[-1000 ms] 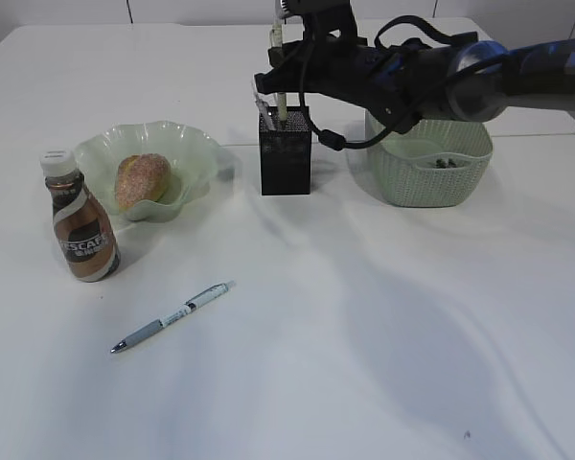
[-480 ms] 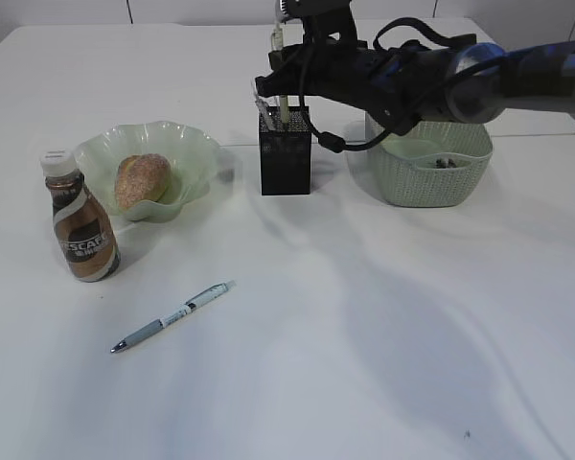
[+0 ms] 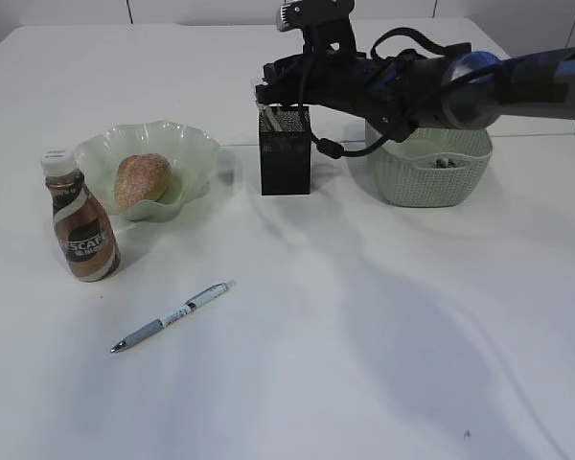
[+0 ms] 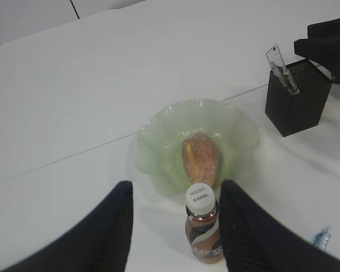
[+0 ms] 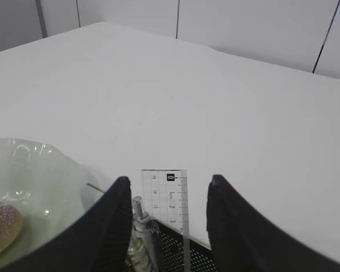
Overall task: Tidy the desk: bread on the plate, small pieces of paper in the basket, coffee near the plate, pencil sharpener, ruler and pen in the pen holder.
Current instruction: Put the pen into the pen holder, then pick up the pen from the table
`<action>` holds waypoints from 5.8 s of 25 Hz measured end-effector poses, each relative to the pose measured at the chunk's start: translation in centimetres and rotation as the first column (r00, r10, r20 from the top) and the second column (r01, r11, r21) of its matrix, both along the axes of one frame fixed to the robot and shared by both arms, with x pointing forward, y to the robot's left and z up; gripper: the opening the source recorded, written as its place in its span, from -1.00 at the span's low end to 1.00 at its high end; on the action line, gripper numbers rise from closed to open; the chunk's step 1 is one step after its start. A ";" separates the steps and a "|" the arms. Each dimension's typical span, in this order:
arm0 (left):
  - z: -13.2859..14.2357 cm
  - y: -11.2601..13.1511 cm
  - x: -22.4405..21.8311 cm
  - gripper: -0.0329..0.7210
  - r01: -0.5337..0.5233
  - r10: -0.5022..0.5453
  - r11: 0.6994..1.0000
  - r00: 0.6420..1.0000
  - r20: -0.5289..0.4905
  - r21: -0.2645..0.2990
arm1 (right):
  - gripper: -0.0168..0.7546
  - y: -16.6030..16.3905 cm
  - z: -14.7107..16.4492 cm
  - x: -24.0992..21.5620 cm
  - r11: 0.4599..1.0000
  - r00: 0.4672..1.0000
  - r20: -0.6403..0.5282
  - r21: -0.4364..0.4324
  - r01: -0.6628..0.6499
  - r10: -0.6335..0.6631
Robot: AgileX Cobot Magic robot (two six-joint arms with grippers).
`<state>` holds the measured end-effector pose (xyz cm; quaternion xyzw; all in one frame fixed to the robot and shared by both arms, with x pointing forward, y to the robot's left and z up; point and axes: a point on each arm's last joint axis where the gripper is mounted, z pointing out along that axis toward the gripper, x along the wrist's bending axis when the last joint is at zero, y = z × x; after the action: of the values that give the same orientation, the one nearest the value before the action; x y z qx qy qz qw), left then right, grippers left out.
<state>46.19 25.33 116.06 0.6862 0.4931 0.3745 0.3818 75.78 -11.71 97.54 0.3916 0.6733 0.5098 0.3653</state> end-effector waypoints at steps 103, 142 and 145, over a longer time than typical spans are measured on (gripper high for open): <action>-26.7 -15.8 12.8 0.05 0.490 -0.137 0.864 0.448 -0.883 0.114 | -0.01 -5.1 22.7 -18.9 0.991 0.748 -0.658 -0.134 -0.003 -0.087; -26.2 -15.6 12.8 -0.72 0.541 -0.102 0.829 0.392 -0.914 0.140 | -0.01 -5.1 22.7 -18.8 0.989 0.754 -0.651 -0.150 -0.018 -0.085; -24.5 -16.3 13.6 -0.72 0.533 -0.119 0.838 0.386 -0.915 0.116 | -0.01 -5.1 22.7 -18.8 0.989 0.754 -0.651 -0.150 -0.018 -0.085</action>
<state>59.77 8.99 91.55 0.9237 0.3819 -0.0296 -0.0080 56.94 -16.82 120.24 0.5292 0.7870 0.2829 0.1433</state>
